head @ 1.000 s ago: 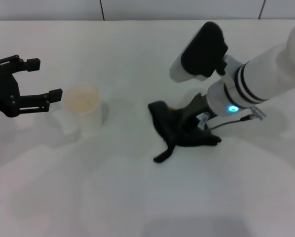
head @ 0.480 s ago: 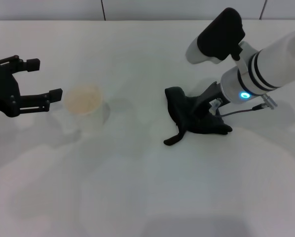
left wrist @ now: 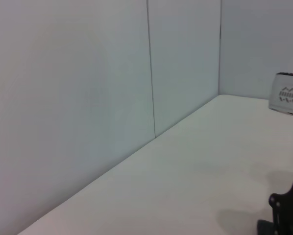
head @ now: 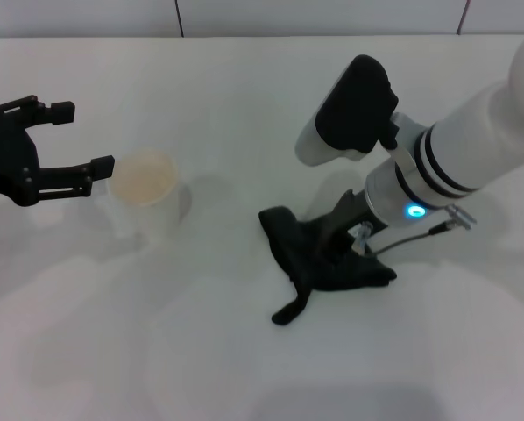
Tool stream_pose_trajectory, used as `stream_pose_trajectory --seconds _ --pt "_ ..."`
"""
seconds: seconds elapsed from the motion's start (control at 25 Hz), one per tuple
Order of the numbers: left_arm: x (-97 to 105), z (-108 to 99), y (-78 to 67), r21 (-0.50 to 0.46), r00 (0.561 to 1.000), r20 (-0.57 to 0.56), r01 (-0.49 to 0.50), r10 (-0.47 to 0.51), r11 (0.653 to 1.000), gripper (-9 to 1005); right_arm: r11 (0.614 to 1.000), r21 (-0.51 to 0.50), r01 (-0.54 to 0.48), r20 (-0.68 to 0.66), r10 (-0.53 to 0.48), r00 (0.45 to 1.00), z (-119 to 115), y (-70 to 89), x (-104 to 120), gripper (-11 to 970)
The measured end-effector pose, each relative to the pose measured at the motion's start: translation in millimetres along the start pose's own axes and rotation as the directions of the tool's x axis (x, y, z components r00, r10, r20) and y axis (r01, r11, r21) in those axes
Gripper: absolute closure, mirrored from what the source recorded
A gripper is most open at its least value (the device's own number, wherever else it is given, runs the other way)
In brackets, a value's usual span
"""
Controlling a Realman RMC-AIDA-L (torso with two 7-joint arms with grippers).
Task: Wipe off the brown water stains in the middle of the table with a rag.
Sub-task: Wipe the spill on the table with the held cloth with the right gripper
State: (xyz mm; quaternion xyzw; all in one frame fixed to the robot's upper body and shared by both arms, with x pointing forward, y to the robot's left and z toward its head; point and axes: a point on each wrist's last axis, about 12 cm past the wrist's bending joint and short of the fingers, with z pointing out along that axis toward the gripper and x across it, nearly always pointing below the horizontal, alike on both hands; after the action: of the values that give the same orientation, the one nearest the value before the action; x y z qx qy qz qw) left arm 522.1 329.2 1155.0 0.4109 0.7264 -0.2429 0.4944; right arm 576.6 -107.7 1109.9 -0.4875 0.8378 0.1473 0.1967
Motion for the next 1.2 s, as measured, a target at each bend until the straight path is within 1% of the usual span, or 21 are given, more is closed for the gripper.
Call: stream_pose_trajectory --seconds 0.36,0.72,0.96,1.2 --pt "0.3 -0.2 -0.1 0.0 1.0 -0.001 -0.002 0.002 1.0 108 0.999 -0.047 -0.004 -0.003 0.004 1.0 -5.1 13.2 11.9 896" --pt "-0.5 0.4 0.4 -0.001 1.0 0.0 -0.006 0.006 1.0 109 0.999 -0.051 -0.007 -0.003 0.007 1.0 -5.6 14.5 14.2 895" --pt "-0.5 0.5 0.5 -0.001 1.0 -0.001 -0.006 0.006 1.0 108 0.998 -0.05 0.025 -0.01 -0.026 1.0 -4.5 17.0 8.1 896" --pt "-0.6 0.4 0.6 -0.001 1.0 -0.002 -0.007 0.007 1.0 109 0.998 -0.049 0.024 -0.005 -0.024 1.0 -4.3 16.9 7.0 896"
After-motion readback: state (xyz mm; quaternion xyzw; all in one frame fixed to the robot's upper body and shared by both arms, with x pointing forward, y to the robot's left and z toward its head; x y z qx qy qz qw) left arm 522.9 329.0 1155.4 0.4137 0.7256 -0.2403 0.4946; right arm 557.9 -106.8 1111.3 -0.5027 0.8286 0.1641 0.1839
